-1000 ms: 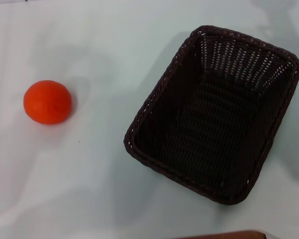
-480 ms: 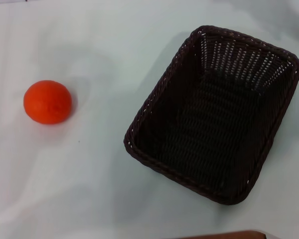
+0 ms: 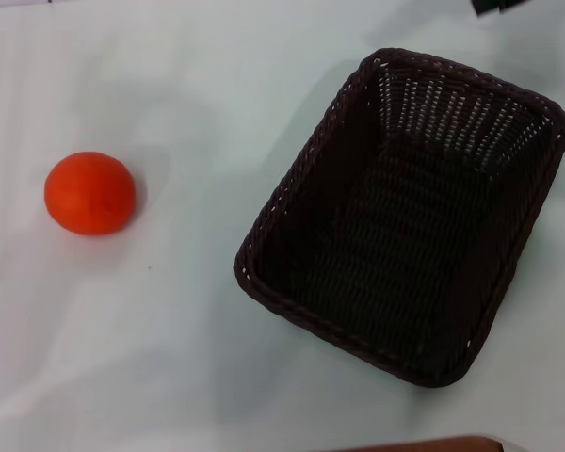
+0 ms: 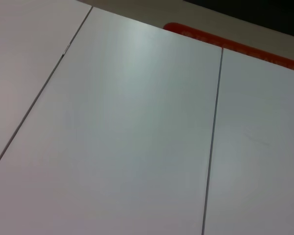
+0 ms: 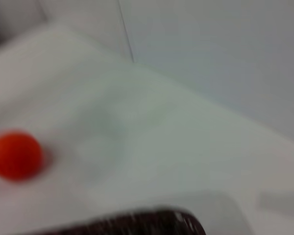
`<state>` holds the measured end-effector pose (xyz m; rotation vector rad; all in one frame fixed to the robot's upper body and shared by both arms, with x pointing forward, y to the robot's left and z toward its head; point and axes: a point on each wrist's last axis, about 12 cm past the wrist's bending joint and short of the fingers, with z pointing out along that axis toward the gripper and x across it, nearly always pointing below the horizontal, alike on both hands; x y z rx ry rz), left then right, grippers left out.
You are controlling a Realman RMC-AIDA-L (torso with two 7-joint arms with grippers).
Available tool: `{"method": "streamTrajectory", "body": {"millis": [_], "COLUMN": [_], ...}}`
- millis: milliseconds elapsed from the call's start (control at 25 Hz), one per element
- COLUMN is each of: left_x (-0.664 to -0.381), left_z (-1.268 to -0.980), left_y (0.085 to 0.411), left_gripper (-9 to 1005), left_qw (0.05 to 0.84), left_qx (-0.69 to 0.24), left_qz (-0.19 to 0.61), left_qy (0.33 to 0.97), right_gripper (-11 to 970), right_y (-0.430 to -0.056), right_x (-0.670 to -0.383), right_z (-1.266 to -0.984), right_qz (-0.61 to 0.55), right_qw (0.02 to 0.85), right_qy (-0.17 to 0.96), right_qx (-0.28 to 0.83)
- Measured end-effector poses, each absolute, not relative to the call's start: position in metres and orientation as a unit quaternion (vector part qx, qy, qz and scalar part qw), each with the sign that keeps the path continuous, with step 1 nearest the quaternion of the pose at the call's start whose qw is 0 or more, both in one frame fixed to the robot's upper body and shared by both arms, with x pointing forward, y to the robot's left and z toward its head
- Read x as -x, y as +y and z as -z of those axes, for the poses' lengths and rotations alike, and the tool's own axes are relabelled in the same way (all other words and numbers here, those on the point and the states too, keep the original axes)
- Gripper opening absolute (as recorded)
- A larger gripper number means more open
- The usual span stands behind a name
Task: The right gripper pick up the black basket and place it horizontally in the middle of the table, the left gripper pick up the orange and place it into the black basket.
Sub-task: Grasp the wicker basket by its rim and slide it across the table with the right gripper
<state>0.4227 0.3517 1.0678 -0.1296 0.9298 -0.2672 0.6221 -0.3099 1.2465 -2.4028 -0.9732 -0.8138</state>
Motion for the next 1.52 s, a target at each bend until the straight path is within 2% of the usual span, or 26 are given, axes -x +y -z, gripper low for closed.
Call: {"method": "streamTrajectory", "body": {"millis": [160, 320, 600, 960, 1160, 1520], "left_x": [-0.42, -0.418, -0.417, -0.42, -0.422, -0.424], "left_z": [-1.067, -1.066, -1.066, -1.067, -1.067, -1.068], "left_y": [0.352, 0.352, 0.351, 0.35, 0.35, 0.35], "left_gripper": [808, 809, 809, 807, 807, 808], "left_qw": [0.883, 0.883, 0.883, 0.884, 0.884, 0.883], "left_qx": [0.063, 0.066, 0.069, 0.065, 0.065, 0.064], "left_qz": [0.128, 0.127, 0.128, 0.132, 0.132, 0.134], "left_qy": [0.447, 0.447, 0.446, 0.445, 0.445, 0.445], "right_gripper": [839, 832, 820, 804, 795, 607], "right_y": [-0.294, -0.281, -0.279, -0.267, -0.265, -0.268], "right_x": [-0.63, -0.632, -0.636, -0.639, -0.638, -0.636], "right_z": [-1.243, -1.235, -1.216, -1.166, -1.155, -1.157], "right_qz": [0.239, 0.214, 0.197, 0.154, 0.152, 0.159], "right_qw": [0.152, 0.123, 0.094, 0.099, 0.099, 0.105], "right_qy": [-0.372, -0.394, -0.392, -0.398, -0.4, -0.394], "right_qx": [0.884, 0.885, 0.894, 0.899, 0.898, 0.899]}}
